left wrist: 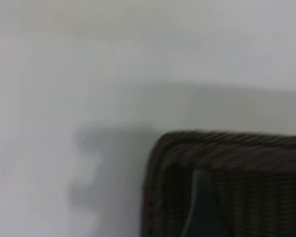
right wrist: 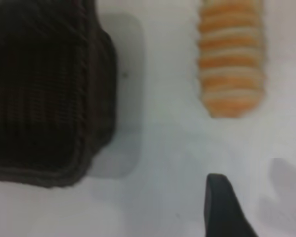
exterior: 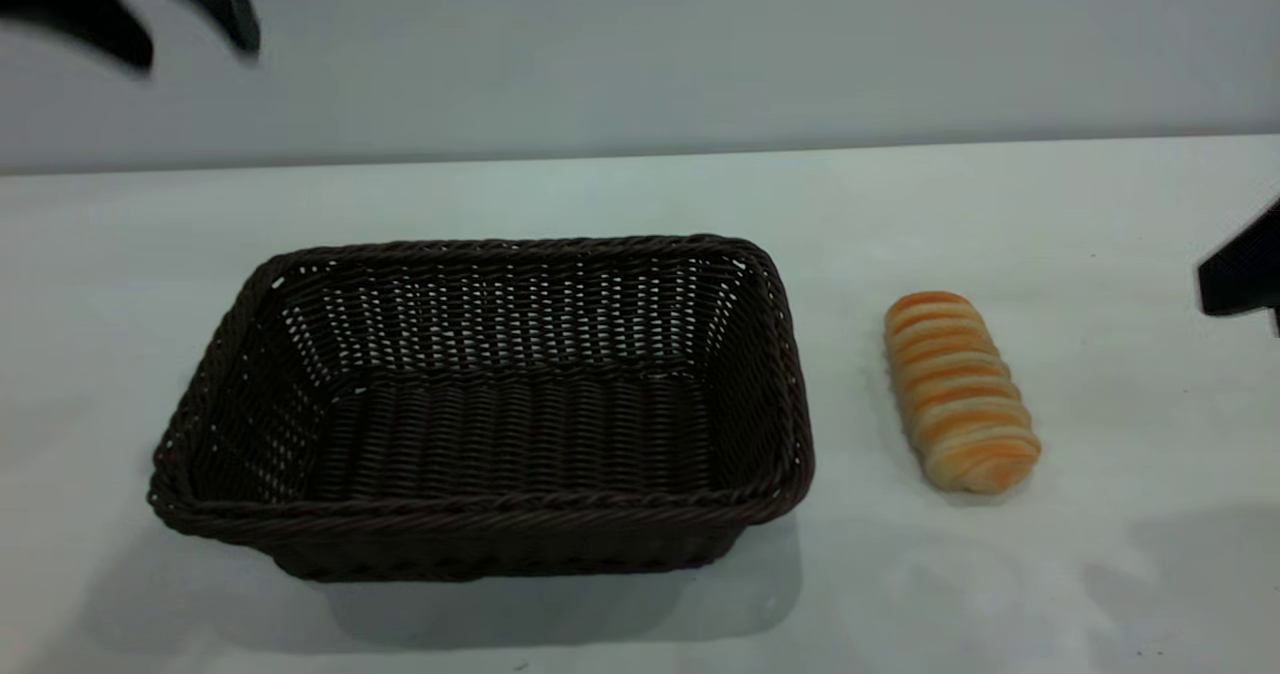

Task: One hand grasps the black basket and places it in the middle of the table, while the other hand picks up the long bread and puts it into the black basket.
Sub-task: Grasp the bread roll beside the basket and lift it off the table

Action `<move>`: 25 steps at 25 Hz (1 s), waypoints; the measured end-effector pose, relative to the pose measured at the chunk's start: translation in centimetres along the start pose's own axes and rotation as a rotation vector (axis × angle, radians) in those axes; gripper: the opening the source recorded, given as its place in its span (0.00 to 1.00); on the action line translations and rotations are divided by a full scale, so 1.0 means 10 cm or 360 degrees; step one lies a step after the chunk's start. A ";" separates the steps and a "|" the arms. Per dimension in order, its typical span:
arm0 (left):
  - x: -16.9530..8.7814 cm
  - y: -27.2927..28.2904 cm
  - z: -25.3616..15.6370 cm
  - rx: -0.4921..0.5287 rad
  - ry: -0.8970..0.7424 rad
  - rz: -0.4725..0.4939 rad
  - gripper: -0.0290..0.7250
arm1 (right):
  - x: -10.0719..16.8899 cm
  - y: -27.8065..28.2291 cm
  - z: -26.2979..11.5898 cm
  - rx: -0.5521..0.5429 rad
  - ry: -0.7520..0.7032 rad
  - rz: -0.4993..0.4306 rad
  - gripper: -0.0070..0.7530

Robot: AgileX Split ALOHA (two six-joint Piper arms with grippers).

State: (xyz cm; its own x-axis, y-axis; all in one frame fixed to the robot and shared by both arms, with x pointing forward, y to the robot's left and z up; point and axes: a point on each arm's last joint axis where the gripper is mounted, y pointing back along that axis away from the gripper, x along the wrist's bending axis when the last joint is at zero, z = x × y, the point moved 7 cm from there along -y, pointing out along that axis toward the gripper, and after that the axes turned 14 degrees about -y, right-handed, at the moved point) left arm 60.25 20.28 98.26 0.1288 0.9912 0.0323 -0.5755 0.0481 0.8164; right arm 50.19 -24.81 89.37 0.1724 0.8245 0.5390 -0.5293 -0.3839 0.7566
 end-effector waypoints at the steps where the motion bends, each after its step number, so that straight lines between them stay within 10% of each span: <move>1: -0.02 0.14 0.06 -0.0065 -0.0007 -0.0020 0.78 | 0.00 -0.04 0.00 0.0002 0.0009 0.0014 0.50; 25: 0.17 2.17 0.14 -0.0855 -0.0115 -0.0115 0.78 | -0.06 -1.21 0.11 0.0221 0.0175 -0.0159 0.50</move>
State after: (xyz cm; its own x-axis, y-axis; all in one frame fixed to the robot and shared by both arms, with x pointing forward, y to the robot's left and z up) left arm 49.12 22.86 116.90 0.2275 0.9729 0.0419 -0.8921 0.1910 0.4094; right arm 57.37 -21.14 80.29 0.1228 0.8989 0.4206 -0.3934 -0.3450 0.8522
